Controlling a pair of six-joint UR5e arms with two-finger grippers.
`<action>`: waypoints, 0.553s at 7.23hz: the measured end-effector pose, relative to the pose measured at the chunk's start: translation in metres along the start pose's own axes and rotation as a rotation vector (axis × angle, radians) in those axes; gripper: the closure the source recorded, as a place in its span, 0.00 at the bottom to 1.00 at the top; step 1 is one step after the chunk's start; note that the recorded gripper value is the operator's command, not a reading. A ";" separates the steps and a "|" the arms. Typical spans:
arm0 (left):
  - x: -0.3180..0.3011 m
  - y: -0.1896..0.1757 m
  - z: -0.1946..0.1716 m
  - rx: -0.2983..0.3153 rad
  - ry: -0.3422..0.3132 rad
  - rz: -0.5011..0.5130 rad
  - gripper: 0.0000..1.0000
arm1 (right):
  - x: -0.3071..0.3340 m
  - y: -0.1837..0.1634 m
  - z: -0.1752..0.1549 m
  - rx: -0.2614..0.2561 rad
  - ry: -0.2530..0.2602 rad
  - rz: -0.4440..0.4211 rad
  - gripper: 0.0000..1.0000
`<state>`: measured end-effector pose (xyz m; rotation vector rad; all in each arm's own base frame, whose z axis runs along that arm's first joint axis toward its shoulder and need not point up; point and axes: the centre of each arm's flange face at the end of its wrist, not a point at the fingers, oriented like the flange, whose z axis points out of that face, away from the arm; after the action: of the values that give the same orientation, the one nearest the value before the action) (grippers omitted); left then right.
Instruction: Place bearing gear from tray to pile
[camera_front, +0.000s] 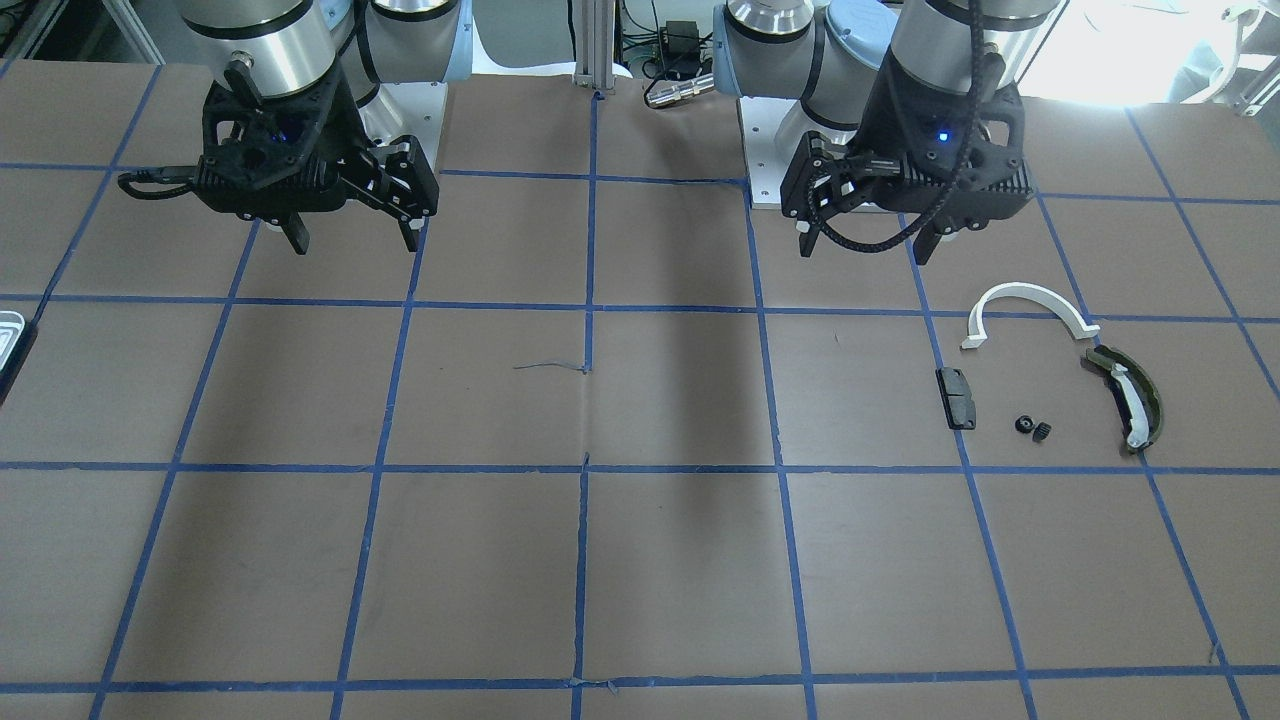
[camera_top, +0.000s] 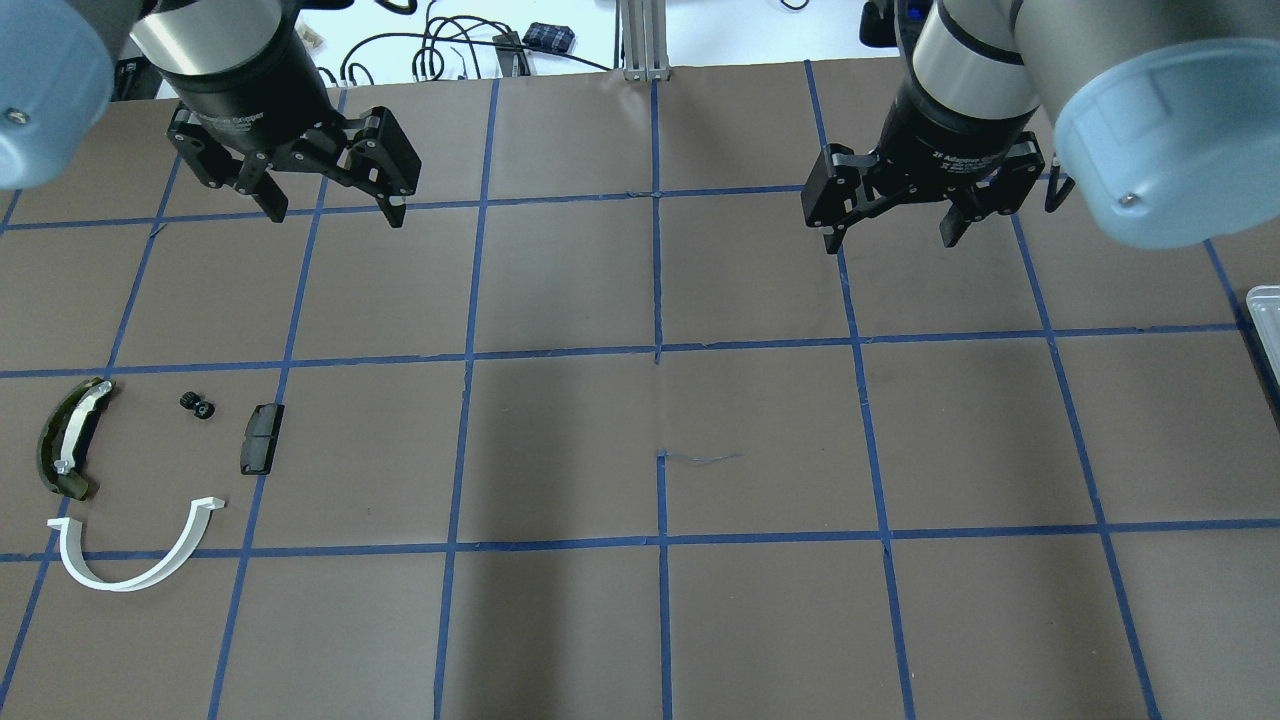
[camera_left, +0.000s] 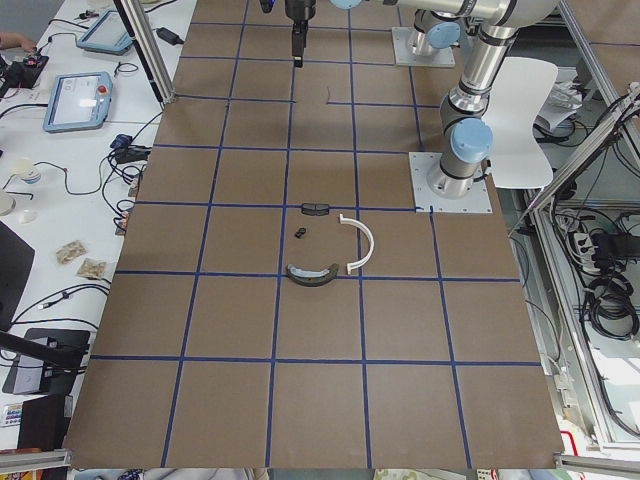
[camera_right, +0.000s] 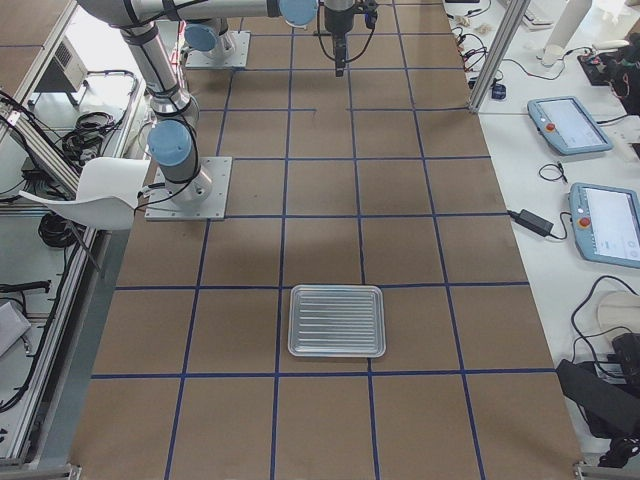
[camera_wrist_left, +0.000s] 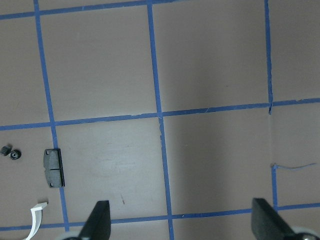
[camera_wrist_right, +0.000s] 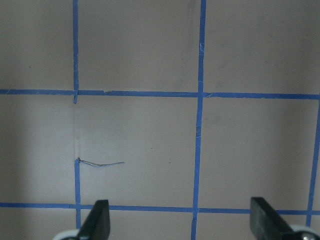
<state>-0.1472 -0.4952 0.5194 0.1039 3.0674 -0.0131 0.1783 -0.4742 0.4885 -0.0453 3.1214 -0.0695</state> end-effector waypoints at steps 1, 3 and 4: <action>-0.003 0.000 0.001 -0.001 0.006 -0.021 0.00 | 0.000 0.000 0.000 0.001 0.000 0.001 0.00; -0.022 -0.007 0.003 0.029 0.037 -0.073 0.00 | 0.000 0.000 -0.001 0.004 0.000 0.001 0.00; -0.031 -0.010 0.004 0.037 0.055 -0.092 0.00 | 0.000 0.000 -0.001 0.005 0.000 0.001 0.00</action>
<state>-0.1166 -0.5072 0.5177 -0.0356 3.1252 -0.0733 0.1779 -0.4746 0.4898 -0.0442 3.1212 -0.0767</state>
